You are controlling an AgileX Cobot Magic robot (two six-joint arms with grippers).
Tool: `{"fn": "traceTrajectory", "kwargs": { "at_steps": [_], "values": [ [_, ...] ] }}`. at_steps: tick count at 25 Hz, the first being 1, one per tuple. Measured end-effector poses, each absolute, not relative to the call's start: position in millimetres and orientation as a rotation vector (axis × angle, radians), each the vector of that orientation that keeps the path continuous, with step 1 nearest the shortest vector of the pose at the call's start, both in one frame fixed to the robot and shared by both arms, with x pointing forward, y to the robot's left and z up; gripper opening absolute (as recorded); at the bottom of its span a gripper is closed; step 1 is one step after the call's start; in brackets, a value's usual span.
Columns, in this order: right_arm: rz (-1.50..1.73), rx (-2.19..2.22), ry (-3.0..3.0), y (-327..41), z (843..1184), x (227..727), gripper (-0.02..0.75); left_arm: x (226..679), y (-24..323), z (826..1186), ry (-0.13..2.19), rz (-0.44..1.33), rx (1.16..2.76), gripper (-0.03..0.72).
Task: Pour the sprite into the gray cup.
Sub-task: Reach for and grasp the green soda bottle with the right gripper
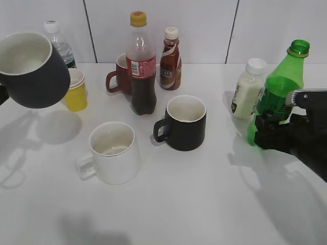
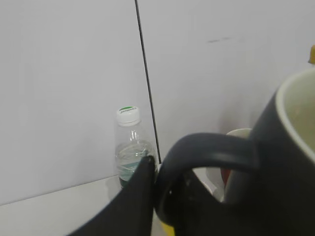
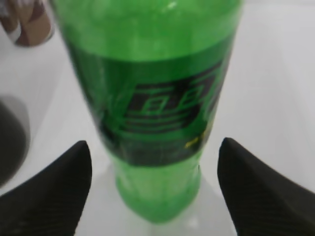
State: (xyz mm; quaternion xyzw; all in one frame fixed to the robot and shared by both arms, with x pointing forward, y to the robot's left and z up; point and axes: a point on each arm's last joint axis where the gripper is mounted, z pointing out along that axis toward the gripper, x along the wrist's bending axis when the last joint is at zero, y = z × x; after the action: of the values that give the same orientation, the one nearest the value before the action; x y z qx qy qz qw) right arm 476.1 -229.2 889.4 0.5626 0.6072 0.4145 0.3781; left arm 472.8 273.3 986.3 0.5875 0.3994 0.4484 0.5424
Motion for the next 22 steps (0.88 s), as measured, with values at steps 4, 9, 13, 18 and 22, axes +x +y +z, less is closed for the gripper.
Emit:
{"fn": "traceTrajectory", "kwargs": {
  "at_steps": [4, 9, 13, 18, 22],
  "values": [
    [1.083, 1.434, 1.526, -223.4, 883.4, 491.0, 0.596, 472.7, 272.4, 986.3, 0.943, 1.062, 1.399, 0.066],
    [1.102, 1.423, 1.511, -217.5, 880.9, 505.1, 0.428, 470.8, 259.6, 985.9, 0.902, 1.02, 1.42, 0.066],
    [1.097, 1.401, 1.512, -219.3, 880.9, 501.3, 0.345, 467.9, 247.0, 984.2, 0.874, 0.972, 1.459, 0.066],
    [1.087, 1.235, 1.654, -216.3, 898.1, 486.2, 0.345, 463.1, 220.6, 983.6, 0.83, 0.876, 1.58, 0.066],
    [1.012, 1.096, 1.758, -216.6, 928.4, 477.2, 0.345, 465.4, 191.2, 991.4, 0.799, 0.793, 1.758, 0.066]
  ]
}}
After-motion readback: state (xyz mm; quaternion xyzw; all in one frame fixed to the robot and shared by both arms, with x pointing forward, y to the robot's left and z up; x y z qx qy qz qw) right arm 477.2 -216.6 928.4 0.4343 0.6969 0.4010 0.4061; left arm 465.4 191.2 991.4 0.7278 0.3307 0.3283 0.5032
